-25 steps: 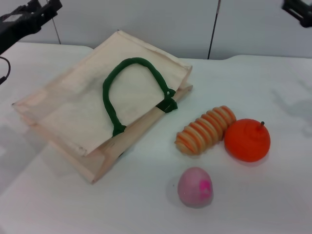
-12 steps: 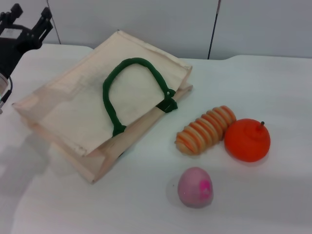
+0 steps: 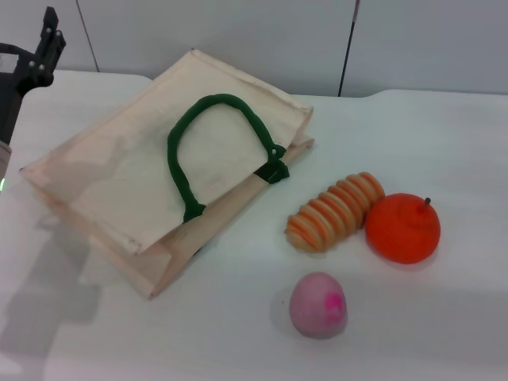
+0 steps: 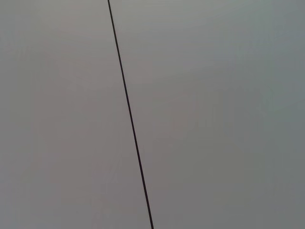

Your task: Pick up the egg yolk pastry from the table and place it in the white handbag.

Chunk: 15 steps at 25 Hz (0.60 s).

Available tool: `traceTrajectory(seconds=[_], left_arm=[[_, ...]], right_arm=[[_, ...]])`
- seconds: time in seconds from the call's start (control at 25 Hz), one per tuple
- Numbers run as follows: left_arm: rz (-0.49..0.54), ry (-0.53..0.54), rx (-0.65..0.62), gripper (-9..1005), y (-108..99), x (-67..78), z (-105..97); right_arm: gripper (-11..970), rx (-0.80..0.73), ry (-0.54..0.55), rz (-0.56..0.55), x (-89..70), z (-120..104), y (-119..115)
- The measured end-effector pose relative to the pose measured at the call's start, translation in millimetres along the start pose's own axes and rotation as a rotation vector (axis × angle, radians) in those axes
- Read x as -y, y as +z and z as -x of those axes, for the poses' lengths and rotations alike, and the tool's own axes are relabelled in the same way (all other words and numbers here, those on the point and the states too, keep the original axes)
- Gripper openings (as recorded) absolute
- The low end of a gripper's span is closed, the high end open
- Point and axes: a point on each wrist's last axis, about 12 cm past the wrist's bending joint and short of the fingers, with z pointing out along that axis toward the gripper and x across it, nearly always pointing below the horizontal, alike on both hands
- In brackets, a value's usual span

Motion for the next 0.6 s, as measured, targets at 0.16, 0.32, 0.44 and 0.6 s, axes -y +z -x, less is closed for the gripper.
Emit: traceTrajectory(seconds=[0.16, 0.32, 0.44, 0.6], left_arm=[[0.006, 0.000, 0.029, 775, -4.7, -1.1, 2.8], [0.011, -0.001, 0.050, 775, -7.4, -2.1, 5.0], [0.007, 0.002, 0.063, 775, -8.1, -1.6, 6.4], [0.002, 0.002, 0.064, 775, -8.4, -0.3, 6.5]], right_arm=[[882, -0.008, 0.014, -0.010, 1.3, -1.9, -2.7], [882, -0.016, 0.020, -0.012, 1.5, -3.3, -4.1], [881, -0.015, 0.020, -0.011, 1.2, -3.2, -3.7], [881, -0.016, 0.027, -0.011, 1.1, -3.3, -3.7]])
